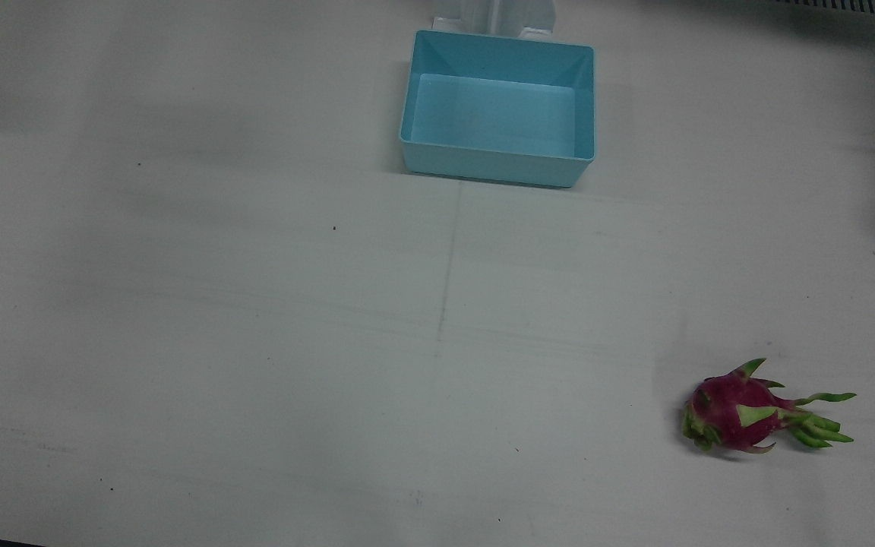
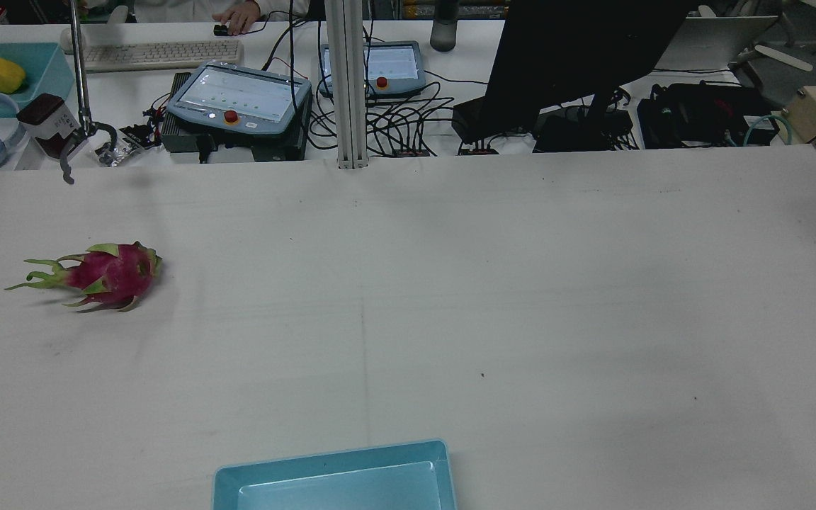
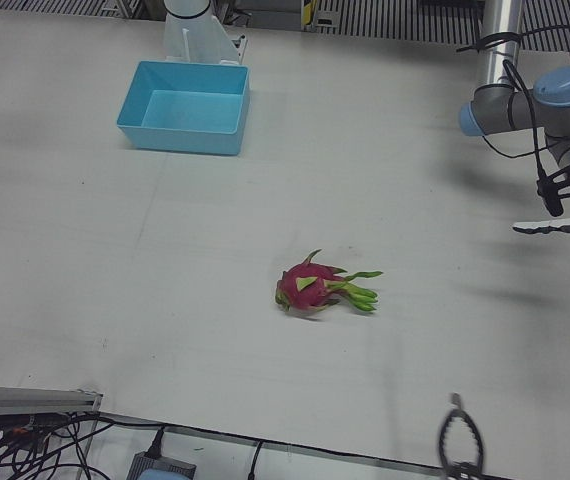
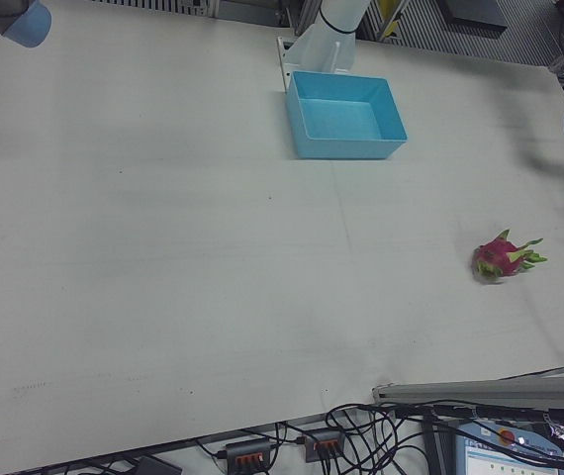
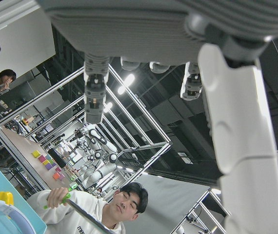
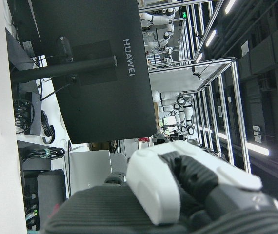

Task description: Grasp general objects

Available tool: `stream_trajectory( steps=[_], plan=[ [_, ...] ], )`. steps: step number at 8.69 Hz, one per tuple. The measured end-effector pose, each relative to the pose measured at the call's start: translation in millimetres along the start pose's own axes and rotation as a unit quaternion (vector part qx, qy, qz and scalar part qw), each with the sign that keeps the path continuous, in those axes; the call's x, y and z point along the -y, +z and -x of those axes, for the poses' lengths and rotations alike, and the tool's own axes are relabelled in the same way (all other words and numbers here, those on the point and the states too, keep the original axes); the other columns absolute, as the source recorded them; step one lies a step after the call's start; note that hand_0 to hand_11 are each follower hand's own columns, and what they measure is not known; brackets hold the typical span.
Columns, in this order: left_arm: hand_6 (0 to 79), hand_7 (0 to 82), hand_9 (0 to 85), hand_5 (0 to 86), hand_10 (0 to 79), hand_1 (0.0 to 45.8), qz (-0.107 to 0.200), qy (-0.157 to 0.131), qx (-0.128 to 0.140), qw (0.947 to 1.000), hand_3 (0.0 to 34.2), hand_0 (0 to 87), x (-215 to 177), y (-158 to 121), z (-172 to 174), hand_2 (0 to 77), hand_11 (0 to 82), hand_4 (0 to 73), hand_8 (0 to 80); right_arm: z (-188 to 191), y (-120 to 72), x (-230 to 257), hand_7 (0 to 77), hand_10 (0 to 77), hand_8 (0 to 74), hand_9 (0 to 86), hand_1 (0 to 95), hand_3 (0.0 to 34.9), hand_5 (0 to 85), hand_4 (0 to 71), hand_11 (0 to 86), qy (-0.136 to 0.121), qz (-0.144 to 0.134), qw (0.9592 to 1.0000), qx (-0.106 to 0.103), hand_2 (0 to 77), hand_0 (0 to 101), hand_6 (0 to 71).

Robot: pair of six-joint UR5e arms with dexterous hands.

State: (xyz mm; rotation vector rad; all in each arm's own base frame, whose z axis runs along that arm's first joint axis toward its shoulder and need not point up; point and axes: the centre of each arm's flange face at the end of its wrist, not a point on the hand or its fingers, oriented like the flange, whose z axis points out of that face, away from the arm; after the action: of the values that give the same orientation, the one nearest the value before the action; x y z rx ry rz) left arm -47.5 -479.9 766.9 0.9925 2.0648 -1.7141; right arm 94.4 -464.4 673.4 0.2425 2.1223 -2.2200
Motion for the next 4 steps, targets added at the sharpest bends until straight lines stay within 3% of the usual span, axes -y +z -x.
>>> stream_trajectory(
  steps=[4],
  plan=[
    [1.1, 3.3, 0.5, 2.2, 37.6, 0.0, 0.003, 0.001, -0.003, 1.0, 10.2, 51.5, -7, 10, 1, 0.5, 6.5, 8.7, 1.1, 0, -0.6, 2, 0.0, 0.0, 0.0, 0.5, 94.9, 0.0, 0.0, 0.0, 0.5, 0.0, -0.001, 1.0, 0.0, 77.4, 0, 0.0]
  ],
)
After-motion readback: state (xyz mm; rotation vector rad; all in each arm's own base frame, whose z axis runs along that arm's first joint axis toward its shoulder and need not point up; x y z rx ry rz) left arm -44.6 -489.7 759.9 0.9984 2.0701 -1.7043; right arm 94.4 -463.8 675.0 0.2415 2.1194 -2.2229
